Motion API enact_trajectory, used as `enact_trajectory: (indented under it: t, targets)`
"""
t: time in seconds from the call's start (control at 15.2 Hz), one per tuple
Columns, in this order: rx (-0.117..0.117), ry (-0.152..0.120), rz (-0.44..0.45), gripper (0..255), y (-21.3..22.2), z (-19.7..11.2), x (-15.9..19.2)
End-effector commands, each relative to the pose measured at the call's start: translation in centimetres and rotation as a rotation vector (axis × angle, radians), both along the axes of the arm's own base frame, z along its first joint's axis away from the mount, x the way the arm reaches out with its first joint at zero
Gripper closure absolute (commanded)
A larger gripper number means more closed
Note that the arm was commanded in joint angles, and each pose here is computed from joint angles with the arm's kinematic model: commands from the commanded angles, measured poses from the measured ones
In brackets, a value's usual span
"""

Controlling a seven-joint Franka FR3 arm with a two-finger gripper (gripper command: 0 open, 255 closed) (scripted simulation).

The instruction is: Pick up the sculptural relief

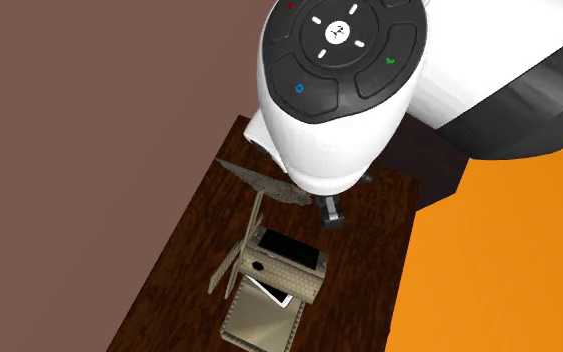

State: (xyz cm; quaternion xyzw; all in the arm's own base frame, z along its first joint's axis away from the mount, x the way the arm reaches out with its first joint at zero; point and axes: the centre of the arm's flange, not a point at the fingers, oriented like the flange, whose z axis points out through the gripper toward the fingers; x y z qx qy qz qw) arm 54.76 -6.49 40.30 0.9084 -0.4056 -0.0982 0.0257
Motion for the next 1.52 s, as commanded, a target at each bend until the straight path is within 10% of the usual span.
enact_trajectory:
  t: [0.0,0.59,0.66,1.45]
  targets:
    - [-0.002,0.006,-0.031,0,-0.6,-1.2,0.7]
    - [-0.002,0.006,-0.031,0,-0.6,-4.7,0.7]
    - [-0.002,0.007,-0.031,255,-0.6,-4.7,0.7]
    - [-0.002,0.006,-0.031,255,-0.6,-3.1,0.7]
